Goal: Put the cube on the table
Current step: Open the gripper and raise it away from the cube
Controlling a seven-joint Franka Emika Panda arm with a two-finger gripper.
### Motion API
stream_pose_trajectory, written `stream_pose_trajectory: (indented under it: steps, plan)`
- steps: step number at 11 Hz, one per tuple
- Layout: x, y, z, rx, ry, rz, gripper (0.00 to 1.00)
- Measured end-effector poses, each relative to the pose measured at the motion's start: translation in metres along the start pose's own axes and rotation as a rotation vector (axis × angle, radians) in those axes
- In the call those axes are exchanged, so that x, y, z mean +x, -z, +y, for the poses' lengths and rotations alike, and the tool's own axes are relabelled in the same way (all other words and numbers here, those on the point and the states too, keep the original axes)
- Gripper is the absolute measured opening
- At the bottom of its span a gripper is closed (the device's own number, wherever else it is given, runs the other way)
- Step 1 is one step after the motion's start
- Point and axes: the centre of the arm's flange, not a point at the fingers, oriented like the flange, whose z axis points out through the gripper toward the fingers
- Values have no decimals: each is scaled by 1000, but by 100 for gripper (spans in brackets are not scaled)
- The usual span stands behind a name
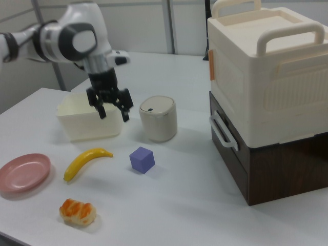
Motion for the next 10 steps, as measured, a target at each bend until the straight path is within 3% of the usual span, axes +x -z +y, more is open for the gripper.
stream_pose_trajectory:
  steps: [4, 10]
  plan:
    - [-34, 64, 2, 6, -33, 73, 100]
    - [-39, 70, 0, 27, -44, 81, 100]
